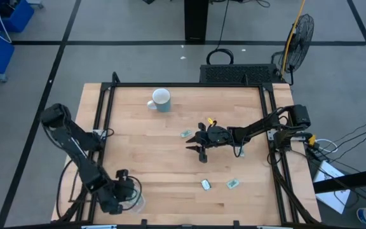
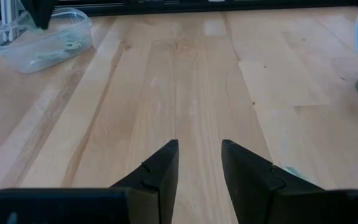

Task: Pick and place Stevia / Truvia into bins
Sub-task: Put the stevia packet into the transparent container

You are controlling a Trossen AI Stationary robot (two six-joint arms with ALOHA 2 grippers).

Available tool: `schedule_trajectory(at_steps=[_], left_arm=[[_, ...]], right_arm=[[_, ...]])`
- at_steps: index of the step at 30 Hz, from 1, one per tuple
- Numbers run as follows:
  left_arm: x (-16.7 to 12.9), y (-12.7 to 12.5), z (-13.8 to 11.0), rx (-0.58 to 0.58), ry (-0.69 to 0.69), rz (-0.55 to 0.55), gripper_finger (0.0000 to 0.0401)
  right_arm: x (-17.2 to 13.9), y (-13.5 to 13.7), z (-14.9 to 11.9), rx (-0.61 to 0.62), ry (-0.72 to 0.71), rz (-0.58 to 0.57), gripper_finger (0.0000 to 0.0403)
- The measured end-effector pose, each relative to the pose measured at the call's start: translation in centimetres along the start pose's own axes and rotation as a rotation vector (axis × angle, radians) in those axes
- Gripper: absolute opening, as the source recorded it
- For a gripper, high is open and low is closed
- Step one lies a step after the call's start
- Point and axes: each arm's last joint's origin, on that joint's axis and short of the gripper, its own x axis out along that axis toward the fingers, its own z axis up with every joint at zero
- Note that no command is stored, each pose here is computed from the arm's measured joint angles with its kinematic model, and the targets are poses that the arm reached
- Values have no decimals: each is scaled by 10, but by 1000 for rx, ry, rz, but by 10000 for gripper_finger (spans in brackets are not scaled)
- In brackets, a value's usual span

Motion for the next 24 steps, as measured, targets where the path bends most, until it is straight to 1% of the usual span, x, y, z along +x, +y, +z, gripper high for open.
schedule_trajectory(at_steps=[2,7,14,16,19,22,24], left_arm=[[5,2,1,-29,9,25,24],[12,5,3,-59,14,54,45],[9,8,9,-69,27,27,50],[5,9,13,-73,19,-3,46],[-8,10,22,-79,-33,-61,37],[-26,14,32,-87,-109,-111,26],[-39,19,38,-75,-183,-112,18]], right_arm=[[0,0,0,0,0,0,116],[0,0,0,0,-2,0,116],[0,0,0,0,-2,0,116],[-1,0,1,3,-6,0,116],[-7,1,10,4,-26,2,116],[-19,4,21,-1,-21,8,116],[-30,8,27,-21,-3,17,116]])
